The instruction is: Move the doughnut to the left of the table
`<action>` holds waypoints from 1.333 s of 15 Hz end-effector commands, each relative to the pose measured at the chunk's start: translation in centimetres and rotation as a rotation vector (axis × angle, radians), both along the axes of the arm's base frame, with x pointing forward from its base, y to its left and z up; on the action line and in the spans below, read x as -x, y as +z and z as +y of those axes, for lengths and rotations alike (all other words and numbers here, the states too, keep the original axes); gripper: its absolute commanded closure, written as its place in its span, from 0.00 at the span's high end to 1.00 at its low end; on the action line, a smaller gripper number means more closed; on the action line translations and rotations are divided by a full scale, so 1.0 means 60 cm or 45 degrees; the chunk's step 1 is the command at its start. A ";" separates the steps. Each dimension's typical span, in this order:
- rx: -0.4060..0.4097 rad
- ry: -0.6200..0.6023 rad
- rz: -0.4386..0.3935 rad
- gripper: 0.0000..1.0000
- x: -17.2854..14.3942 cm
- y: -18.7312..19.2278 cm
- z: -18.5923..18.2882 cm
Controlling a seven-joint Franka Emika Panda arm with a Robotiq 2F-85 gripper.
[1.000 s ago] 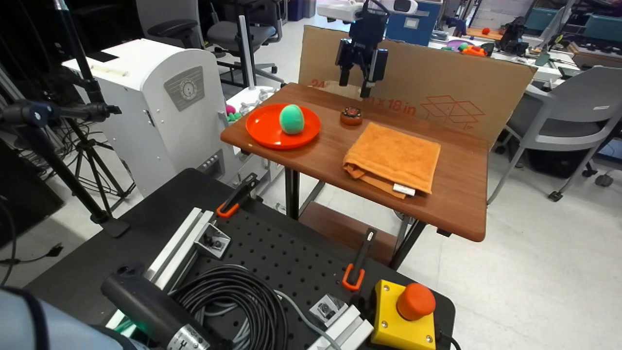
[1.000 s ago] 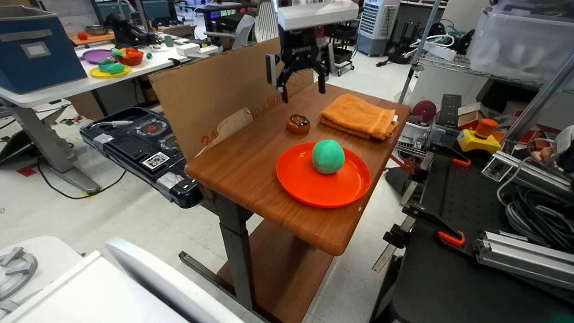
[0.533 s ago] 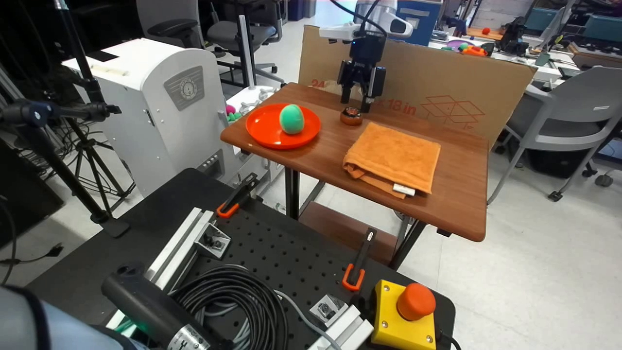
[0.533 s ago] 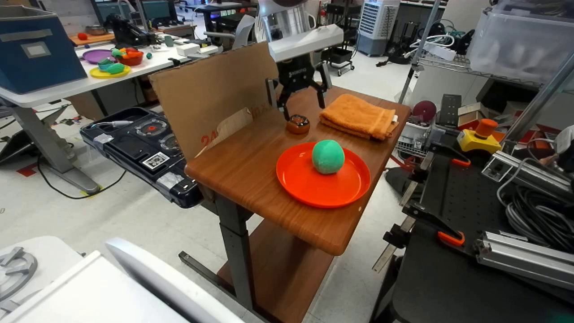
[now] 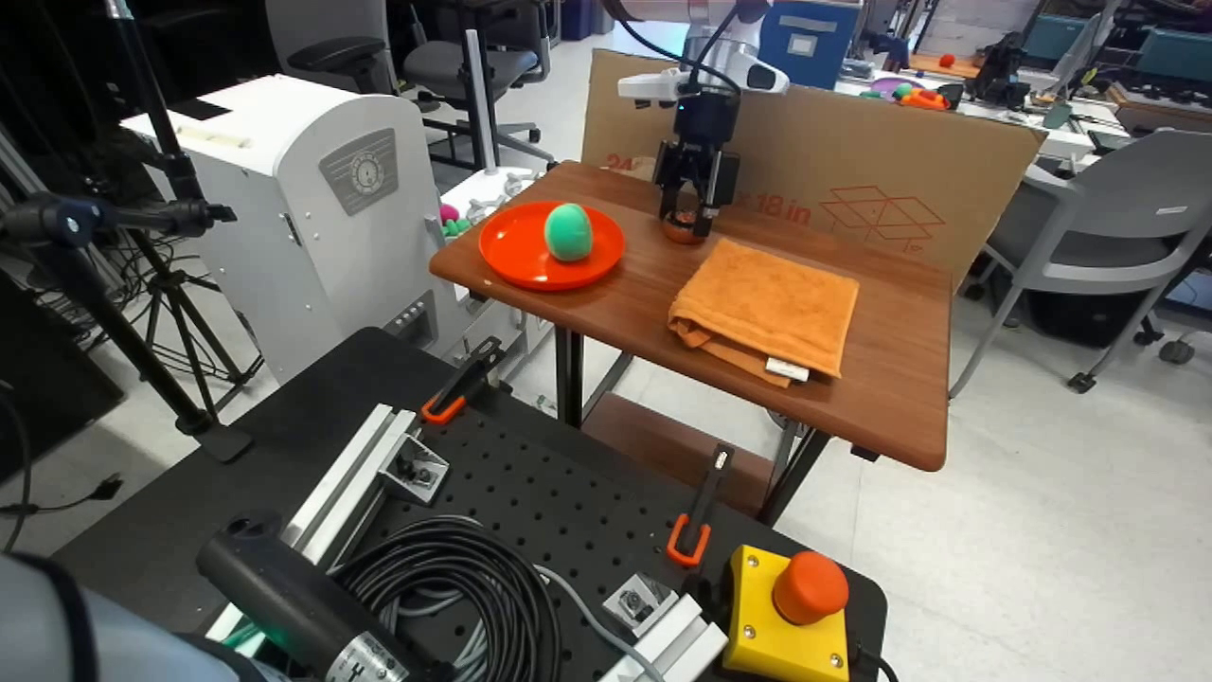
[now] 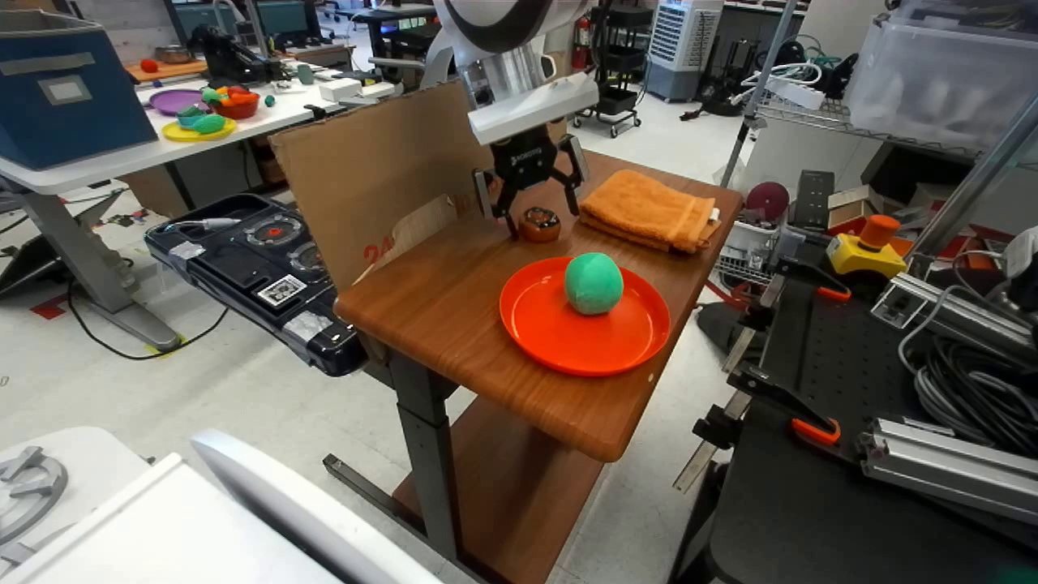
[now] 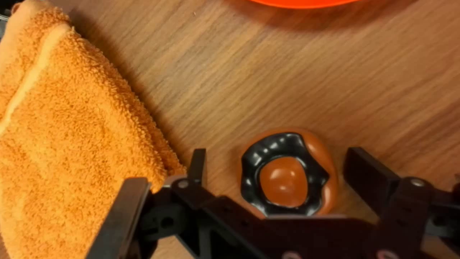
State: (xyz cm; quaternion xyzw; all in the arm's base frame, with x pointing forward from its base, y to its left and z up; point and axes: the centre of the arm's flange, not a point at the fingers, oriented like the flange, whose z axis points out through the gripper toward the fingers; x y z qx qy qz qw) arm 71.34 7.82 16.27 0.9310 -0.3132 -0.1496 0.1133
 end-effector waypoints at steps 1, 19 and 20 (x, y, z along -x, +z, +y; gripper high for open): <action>0.049 -0.006 0.004 0.66 -0.037 -0.008 0.010; -0.246 0.184 -0.170 0.40 -0.033 0.125 0.222; -0.236 0.180 -0.153 0.40 -0.037 0.107 0.221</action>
